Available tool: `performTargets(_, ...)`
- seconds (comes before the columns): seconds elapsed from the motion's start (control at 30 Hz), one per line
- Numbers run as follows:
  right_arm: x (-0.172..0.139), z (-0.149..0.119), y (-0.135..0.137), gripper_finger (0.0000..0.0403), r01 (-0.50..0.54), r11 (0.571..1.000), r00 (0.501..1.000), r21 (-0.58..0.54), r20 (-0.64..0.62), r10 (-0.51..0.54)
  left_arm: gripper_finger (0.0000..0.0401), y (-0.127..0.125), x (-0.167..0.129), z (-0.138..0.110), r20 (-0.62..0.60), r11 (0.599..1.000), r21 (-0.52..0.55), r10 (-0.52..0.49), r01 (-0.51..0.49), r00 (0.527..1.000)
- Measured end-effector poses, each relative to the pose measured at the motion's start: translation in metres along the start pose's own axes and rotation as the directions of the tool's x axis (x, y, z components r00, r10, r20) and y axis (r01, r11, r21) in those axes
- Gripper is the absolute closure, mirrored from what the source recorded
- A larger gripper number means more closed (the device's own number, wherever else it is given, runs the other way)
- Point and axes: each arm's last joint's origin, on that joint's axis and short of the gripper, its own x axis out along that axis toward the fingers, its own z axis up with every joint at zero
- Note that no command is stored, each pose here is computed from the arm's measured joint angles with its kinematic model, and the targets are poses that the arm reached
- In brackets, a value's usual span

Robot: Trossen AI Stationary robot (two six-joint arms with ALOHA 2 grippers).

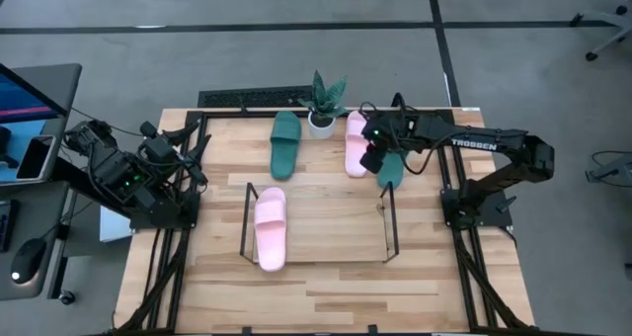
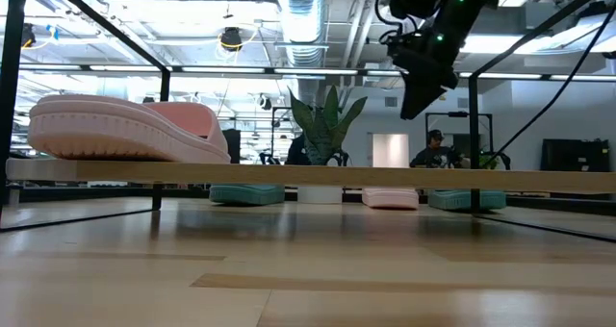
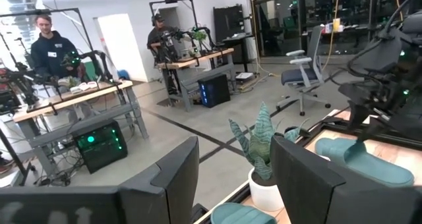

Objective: Pick and place slides into the shelf
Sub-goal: Put the pink slide on the shelf

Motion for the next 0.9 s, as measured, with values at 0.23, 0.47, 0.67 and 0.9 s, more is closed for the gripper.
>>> performTargets(0.23,0.003,0.003,-0.009,0.0265,0.005,0.998,1.0,-0.067,0.031,-0.003,0.0225,0.0,0.0,0.0,0.0,1.0,0.002,0.0,0.0,1.0)
performTargets(0.47,0.013,0.002,-0.007,0.0265,0.001,1.0,0.995,0.001,0.097,-0.001,0.0225,0.002,0.0,0.0,0.0,1.0,0.001,0.0,0.0,1.0)
performTargets(0.67,0.024,-0.01,-0.007,0.0245,0.065,0.993,0.996,0.099,0.059,-0.071,0.0225,0.007,0.0,0.001,0.001,1.0,-0.015,0.0,0.0,1.0)
performTargets(0.9,0.03,-0.013,-0.003,0.0236,0.096,0.987,0.989,0.132,0.097,-0.109,0.0225,0.013,0.0,0.001,0.001,0.999,-0.037,0.0,0.0,1.0)
